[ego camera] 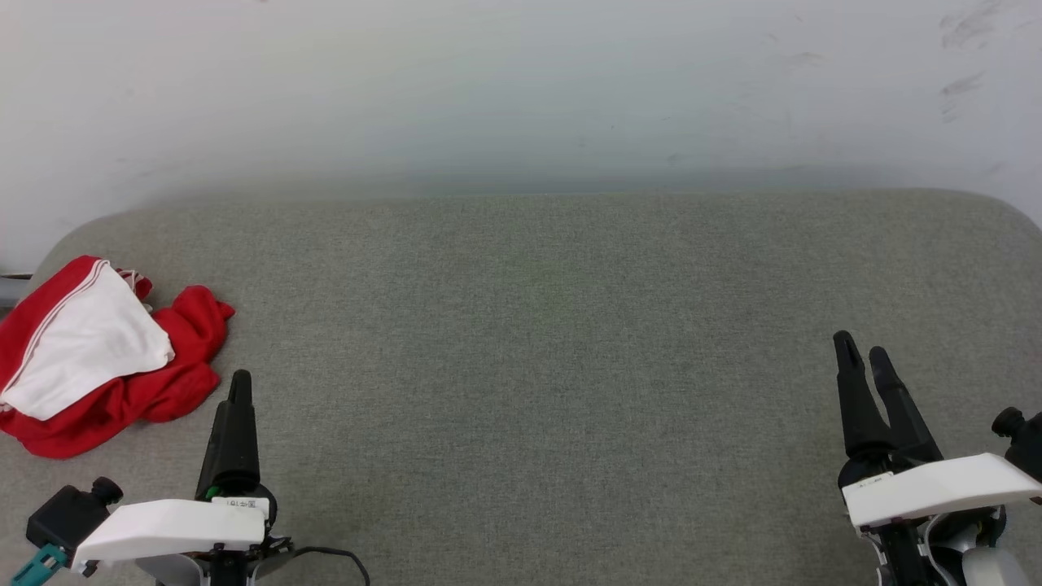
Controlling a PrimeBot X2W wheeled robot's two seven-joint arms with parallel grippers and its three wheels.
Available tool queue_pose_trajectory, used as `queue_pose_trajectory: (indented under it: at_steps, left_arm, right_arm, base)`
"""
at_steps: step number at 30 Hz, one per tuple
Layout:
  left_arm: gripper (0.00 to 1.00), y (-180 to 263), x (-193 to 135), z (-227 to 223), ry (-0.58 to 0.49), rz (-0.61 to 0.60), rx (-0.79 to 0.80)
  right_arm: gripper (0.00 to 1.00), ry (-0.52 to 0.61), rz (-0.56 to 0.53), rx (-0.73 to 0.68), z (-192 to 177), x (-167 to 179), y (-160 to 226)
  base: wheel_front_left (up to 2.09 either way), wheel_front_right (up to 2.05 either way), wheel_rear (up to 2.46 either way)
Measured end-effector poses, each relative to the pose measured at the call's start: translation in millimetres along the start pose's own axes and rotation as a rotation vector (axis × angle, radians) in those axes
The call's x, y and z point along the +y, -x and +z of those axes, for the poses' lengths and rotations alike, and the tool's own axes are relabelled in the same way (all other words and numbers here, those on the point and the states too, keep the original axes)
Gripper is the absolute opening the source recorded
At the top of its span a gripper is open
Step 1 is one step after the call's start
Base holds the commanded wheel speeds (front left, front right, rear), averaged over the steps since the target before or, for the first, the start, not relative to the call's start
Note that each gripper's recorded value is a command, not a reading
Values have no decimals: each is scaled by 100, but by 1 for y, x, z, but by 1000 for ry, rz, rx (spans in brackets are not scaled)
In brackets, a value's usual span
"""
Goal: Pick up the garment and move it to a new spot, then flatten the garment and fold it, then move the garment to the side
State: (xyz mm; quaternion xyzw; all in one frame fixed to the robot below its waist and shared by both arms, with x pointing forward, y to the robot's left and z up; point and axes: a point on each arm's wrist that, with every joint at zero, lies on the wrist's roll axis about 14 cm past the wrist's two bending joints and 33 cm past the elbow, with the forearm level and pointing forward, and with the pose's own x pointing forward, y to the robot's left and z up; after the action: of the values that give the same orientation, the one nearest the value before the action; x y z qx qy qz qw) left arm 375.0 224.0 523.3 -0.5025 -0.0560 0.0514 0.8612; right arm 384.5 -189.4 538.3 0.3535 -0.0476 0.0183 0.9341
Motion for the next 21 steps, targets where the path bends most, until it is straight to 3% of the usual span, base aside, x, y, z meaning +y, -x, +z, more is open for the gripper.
queue_pose_trajectory:
  at_steps: [21]
  left_arm:
    - [100,3,-63,-32,-526,-187,13]
  right_arm:
    - [100,397,88,-25,1,22,-2]
  base:
    - [0,0,0]
